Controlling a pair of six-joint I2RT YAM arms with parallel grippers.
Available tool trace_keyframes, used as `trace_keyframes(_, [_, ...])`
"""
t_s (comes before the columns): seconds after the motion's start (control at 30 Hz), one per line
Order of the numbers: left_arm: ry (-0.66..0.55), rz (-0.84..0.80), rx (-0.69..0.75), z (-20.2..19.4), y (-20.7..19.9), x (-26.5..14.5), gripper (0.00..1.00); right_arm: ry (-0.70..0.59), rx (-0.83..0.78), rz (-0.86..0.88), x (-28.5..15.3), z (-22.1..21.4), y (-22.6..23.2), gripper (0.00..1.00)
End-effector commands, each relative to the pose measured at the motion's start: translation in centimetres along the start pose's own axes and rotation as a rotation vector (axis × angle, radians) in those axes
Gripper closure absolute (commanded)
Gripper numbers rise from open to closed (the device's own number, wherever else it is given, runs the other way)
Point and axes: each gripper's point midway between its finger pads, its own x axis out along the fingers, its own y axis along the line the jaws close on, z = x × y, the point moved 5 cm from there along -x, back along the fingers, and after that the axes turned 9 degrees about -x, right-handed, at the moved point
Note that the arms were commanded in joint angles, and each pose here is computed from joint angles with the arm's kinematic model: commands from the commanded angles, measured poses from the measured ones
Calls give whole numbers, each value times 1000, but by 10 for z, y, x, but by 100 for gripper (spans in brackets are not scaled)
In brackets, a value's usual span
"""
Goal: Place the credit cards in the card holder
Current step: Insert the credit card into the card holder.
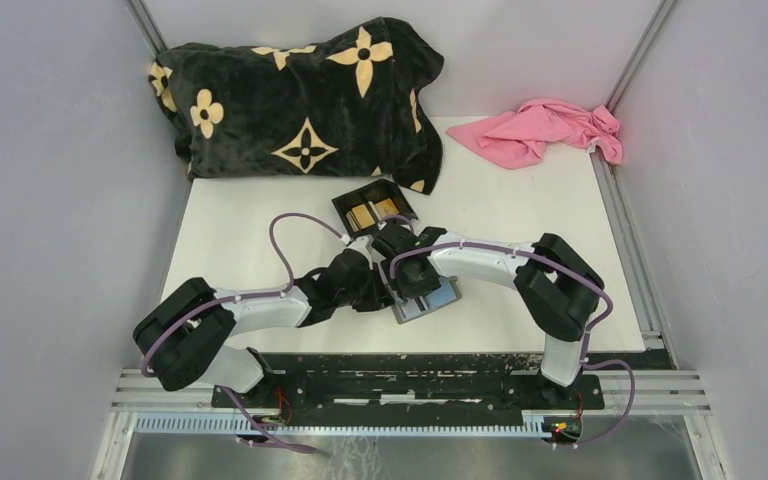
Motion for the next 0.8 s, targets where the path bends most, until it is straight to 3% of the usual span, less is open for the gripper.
trace_keyframes(0.0, [-67,-60,-19,9,-12,-4,83,-2,-25,-25,-3,5,0,40])
trace_keyframes(0.13, [-64,-59,-21,8,-11,-4,83,12,-26,-3,0,2,3,45])
trace_keyframes(0.43, [-59,-51,-23,5,-7,-4,83,36,-20,31,10,-8,6,45])
trace_keyframes(0.77, [-47,-38,-29,2,-3,-2,85,4,6,73,-1,1,12,61])
